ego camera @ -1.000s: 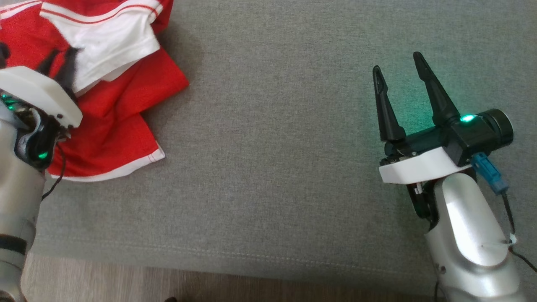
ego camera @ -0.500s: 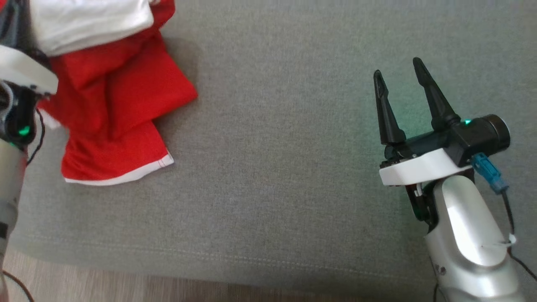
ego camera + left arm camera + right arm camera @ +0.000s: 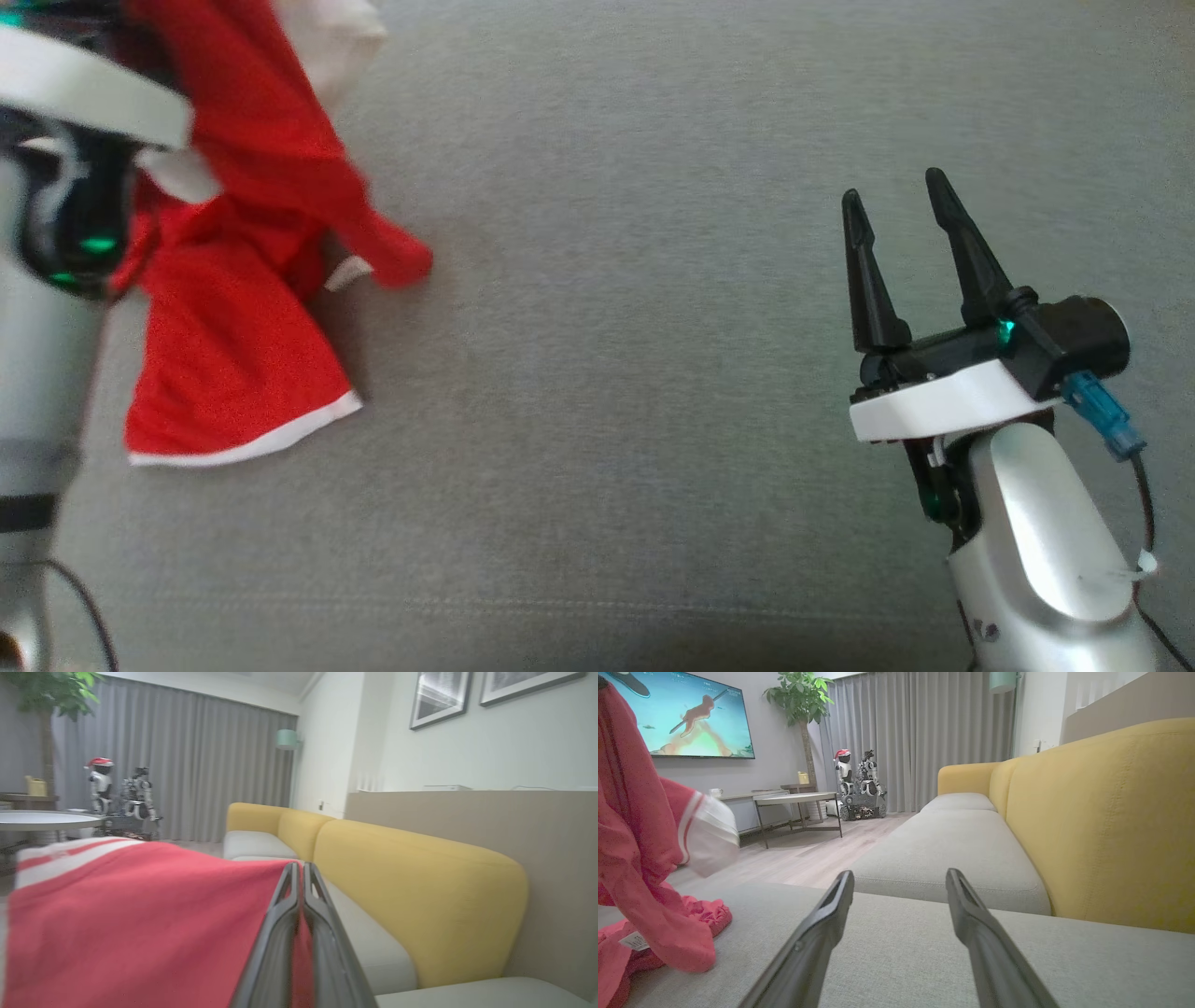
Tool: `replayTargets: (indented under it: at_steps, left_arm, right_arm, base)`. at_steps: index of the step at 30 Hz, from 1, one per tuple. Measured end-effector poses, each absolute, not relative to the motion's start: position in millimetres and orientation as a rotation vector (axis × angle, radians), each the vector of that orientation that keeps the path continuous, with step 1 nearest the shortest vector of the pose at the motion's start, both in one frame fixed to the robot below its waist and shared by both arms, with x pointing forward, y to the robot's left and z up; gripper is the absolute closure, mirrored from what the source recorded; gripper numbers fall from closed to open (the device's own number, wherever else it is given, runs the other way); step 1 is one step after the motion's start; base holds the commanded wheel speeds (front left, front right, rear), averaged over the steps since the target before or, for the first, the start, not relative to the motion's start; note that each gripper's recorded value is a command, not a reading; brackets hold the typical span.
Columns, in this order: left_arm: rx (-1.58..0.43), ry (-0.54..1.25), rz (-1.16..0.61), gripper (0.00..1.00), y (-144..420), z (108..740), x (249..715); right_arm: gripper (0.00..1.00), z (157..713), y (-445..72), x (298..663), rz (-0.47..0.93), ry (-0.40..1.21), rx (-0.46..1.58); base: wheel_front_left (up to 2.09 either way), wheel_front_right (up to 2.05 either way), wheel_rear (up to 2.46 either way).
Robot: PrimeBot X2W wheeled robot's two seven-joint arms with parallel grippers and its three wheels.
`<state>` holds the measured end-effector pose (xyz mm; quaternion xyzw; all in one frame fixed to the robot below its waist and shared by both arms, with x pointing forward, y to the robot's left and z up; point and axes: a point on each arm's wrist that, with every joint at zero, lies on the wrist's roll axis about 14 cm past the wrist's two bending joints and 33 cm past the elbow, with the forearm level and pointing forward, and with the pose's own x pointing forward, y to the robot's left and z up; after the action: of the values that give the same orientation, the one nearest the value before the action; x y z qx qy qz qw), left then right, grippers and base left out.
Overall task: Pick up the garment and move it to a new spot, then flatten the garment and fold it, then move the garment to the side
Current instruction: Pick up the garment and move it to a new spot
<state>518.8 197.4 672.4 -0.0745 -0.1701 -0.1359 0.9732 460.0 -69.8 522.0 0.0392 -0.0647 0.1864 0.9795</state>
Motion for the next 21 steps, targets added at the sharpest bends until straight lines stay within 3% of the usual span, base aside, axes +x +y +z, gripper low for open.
replayTargets:
  at_steps: [13, 21]
  left_arm:
    - [-0.294, -0.297, -0.652, 1.00, 18, 678, 519]
    - [-0.372, -0.303, -0.761, 1.00, -48, 684, 529]
  right_arm:
    - [0.00, 543, -133, 443, 0.218, -0.186, 0.084]
    - [0.00, 550, -170, 434, 0.122, -0.204, 0.076]
  base:
    - [0.00, 0.00, 0.00]
    - [0.00, 0.00, 0.00]
